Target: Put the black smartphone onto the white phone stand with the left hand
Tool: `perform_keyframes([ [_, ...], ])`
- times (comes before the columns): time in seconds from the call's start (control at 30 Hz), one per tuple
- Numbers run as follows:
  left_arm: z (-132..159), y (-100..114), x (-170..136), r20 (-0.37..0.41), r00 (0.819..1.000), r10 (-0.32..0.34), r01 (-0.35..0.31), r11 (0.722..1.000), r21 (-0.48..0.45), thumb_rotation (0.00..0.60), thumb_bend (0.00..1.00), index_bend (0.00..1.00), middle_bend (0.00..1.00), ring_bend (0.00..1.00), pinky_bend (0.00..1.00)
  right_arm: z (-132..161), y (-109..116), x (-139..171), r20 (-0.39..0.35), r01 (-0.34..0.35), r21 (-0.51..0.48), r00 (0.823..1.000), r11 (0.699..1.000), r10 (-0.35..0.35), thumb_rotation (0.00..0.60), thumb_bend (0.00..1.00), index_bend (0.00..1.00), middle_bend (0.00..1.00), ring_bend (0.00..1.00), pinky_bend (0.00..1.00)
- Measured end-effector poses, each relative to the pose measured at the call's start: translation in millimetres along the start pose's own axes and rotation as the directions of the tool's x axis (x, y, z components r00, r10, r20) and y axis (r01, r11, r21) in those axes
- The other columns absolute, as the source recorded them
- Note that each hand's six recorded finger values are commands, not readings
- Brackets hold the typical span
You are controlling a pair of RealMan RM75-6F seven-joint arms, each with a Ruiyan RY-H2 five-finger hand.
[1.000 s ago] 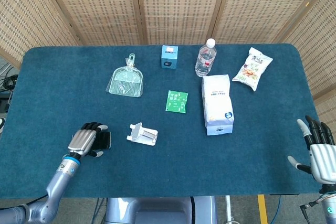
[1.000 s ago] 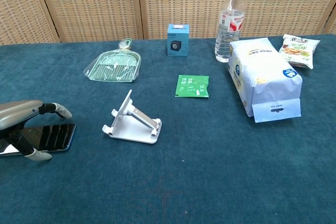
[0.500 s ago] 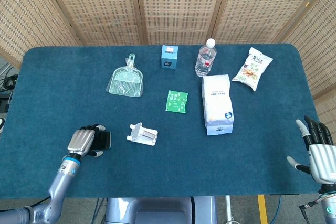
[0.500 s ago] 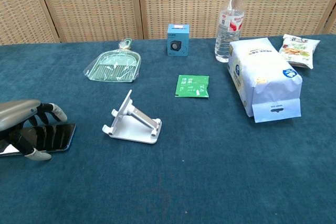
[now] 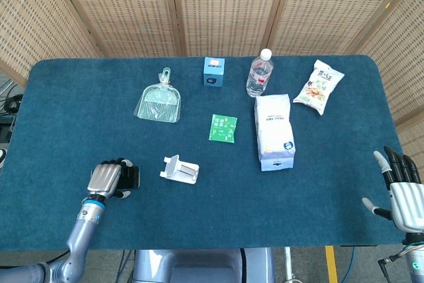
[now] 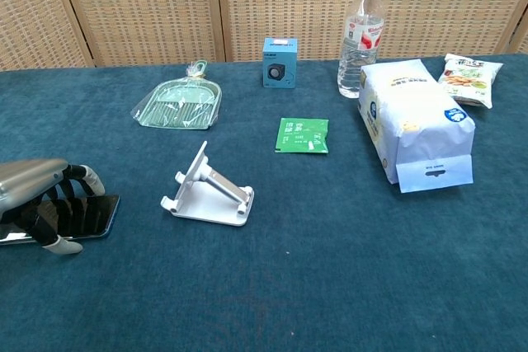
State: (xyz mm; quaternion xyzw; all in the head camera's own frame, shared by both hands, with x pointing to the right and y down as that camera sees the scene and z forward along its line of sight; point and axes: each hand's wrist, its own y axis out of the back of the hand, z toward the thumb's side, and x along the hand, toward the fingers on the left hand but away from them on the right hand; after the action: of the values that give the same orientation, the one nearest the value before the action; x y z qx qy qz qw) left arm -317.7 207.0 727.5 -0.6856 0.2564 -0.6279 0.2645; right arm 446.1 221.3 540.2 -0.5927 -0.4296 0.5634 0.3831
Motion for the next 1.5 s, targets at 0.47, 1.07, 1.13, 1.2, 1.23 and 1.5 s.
perform_keyframes([
  [0.47, -1.1, 15.1, -5.5, 0.014, 0.998, 0.068, -0.067, 0.996, -0.055, 0.6, 0.19, 0.39, 0.49, 0.51, 0.36, -0.1, -0.5, -0.2, 0.0, -0.003, -0.002, 1.0, 1.0, 0.003, 0.6, 0.0, 0.0, 0.0, 0.0, 0.0],
  [1.07, 9.9, 63.1, -14.4, 0.149, 0.965, 0.215, -0.136, 0.9, -0.414, 0.6, 0.16, 0.39, 0.49, 0.51, 0.36, -0.6, -1.2, -0.9, 0.003, -0.007, -0.004, 1.0, 1.0, 0.007, 0.6, 0.0, 0.0, 0.0, 0.0, 0.0],
  [1.13, 12.5, 69.8, -14.8, 0.189, 0.95, 0.249, -0.127, 0.86, -0.493, 0.6, 0.16, 0.39, 0.49, 0.51, 0.36, -0.5, -1.8, -1.2, 0.003, -0.01, -0.004, 1.0, 1.0, 0.01, 0.6, 0.0, 0.0, 0.0, 0.0, 0.0],
  [1.2, 14.1, 75.6, -14.6, 0.228, 0.931, 0.285, -0.109, 0.814, -0.57, 0.6, 0.16, 0.39, 0.49, 0.51, 0.36, -0.6, -2.2, -1.5, 0.004, -0.011, -0.003, 1.0, 1.0, 0.011, 0.6, 0.0, 0.0, 0.0, 0.0, 0.0],
  [1.23, 14.7, 77.7, -14.3, 0.246, 0.922, 0.301, -0.099, 0.794, -0.6, 0.6, 0.16, 0.39, 0.49, 0.51, 0.36, -0.7, -2.3, -1.6, 0.005, -0.012, -0.003, 1.0, 1.0, 0.012, 0.6, 0.0, 0.0, 0.0, 0.0, 0.0],
  [1.5, 27.7, 83.3, -1.1, 0.426, 0.814, 0.395, 0.029, 0.705, -0.708, 0.6, 0.15, 0.39, 0.49, 0.51, 0.36, -4.1, -5.4, -4.7, 0.022, -0.022, 0.003, 1.0, 1.0, 0.022, 0.6, 0.0, 0.0, 0.0, 0.0, 0.0],
])
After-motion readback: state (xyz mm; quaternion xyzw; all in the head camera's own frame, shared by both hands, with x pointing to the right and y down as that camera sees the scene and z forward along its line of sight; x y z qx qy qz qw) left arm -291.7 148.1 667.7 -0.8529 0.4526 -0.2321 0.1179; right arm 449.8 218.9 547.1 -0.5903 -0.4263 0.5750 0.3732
